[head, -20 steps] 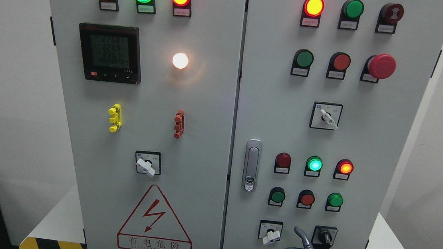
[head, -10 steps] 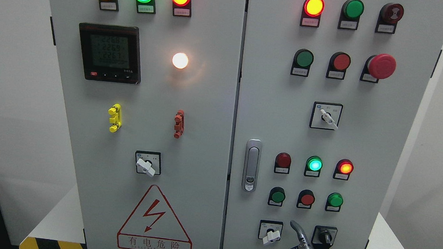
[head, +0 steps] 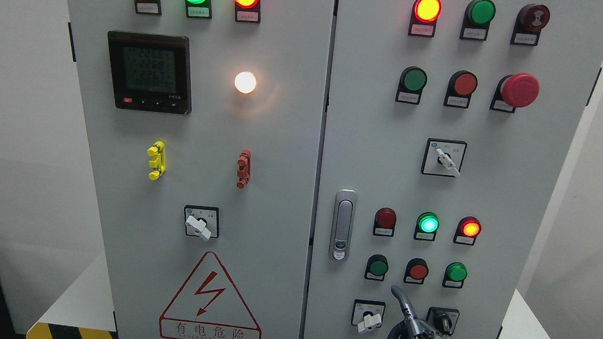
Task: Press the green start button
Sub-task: 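Raise the right hand up toward the lower green push button, then press the green push button with the right hand's extended finger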
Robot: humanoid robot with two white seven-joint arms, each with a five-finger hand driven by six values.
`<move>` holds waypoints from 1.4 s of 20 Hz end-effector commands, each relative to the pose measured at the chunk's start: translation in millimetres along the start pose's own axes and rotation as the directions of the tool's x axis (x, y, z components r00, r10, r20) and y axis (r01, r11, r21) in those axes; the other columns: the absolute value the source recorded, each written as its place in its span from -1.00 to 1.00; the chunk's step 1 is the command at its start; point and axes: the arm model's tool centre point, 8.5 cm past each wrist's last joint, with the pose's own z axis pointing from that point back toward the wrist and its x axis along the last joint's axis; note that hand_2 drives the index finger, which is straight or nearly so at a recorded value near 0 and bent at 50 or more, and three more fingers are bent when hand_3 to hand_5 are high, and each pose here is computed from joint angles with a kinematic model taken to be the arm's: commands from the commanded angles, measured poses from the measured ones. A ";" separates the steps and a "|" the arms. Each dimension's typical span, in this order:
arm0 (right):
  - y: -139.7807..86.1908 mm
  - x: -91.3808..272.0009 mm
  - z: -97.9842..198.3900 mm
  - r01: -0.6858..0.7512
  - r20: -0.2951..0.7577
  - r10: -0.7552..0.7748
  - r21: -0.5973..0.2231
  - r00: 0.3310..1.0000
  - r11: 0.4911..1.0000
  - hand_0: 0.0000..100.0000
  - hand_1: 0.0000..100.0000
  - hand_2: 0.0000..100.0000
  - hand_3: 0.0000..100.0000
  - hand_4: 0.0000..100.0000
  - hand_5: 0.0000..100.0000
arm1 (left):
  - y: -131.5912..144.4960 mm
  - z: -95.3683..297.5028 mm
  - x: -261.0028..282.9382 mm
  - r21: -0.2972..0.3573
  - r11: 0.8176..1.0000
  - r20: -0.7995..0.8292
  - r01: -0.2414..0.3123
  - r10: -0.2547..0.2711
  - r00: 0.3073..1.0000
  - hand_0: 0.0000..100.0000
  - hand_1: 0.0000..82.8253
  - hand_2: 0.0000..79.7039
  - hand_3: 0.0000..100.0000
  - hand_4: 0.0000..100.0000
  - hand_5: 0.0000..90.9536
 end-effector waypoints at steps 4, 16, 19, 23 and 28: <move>15.0 -5.6 -12.3 -0.018 -0.004 0.018 0.039 1.000 0.999 0.17 -0.26 -1.00 0.36 0.36 0.38 | 0.0 0.0 0.1 0.000 1.000 0.000 0.000 0.000 1.000 -0.76 0.34 -1.00 -1.00 -1.00 -1.00; 25.4 -11.4 -24.3 -0.015 -0.011 0.016 0.061 1.000 0.998 0.21 -0.26 -1.00 0.36 0.36 0.38 | 0.0 0.0 -0.9 0.000 1.000 -0.002 0.000 0.000 1.000 -0.76 0.34 -1.00 -1.00 -1.00 -1.00; 26.7 -11.6 -28.3 -0.014 -0.008 0.015 0.062 1.000 0.998 0.22 -0.26 -1.00 0.36 0.36 0.38 | 0.0 0.0 0.1 0.000 1.000 0.000 0.000 0.000 1.000 -0.76 0.34 -1.00 -1.00 -1.00 -1.00; 28.2 -11.2 -30.5 -0.013 -0.005 0.013 0.065 1.000 0.998 0.23 -0.26 -1.00 0.37 0.37 0.38 | -0.1 0.0 -0.9 0.000 1.000 -0.002 0.000 0.000 1.000 -0.76 0.34 -1.00 -1.00 -1.00 -1.00; 30.1 -11.2 -32.7 -0.010 -0.005 0.011 0.069 1.000 0.998 0.24 -0.26 -1.00 0.37 0.36 0.38 | -0.1 0.0 -0.9 0.000 1.000 -0.002 0.000 0.000 1.000 -0.76 0.34 -1.00 -1.00 -1.00 -1.00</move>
